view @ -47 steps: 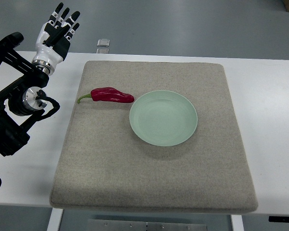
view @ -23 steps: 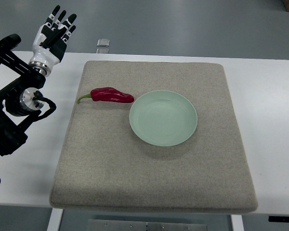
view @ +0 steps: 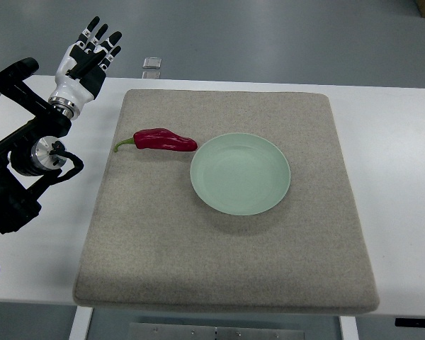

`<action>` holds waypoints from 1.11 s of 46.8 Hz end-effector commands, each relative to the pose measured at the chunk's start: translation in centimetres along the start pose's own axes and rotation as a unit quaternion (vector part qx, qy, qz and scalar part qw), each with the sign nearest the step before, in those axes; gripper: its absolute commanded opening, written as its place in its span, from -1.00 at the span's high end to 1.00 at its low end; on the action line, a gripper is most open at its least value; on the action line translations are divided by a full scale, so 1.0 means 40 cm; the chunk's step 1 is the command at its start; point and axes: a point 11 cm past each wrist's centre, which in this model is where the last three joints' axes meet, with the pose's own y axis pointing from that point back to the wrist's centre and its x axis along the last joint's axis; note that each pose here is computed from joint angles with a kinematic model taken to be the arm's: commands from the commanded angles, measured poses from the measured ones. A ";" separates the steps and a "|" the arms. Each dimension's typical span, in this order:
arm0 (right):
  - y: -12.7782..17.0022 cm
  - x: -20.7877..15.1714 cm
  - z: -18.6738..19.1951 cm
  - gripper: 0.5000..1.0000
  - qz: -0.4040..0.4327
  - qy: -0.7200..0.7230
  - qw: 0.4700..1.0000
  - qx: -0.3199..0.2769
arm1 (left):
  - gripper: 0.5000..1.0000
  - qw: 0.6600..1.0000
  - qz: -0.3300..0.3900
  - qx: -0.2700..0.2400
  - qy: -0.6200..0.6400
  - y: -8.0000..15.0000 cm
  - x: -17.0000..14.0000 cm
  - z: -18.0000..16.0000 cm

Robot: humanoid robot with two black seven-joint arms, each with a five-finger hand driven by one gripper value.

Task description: Place red pepper on plate with left hand

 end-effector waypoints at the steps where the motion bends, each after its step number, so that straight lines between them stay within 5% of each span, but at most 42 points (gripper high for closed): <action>1: 0.000 0.000 0.000 -0.71 0.000 0.000 1.000 0.000 | -0.99 1.000 -0.002 -0.003 0.004 -0.001 -0.002 0.005; 52: 0.000 0.000 0.000 -0.71 0.000 0.000 1.000 0.000 | -0.98 0.984 -0.073 0.022 -0.159 0.010 -0.016 0.019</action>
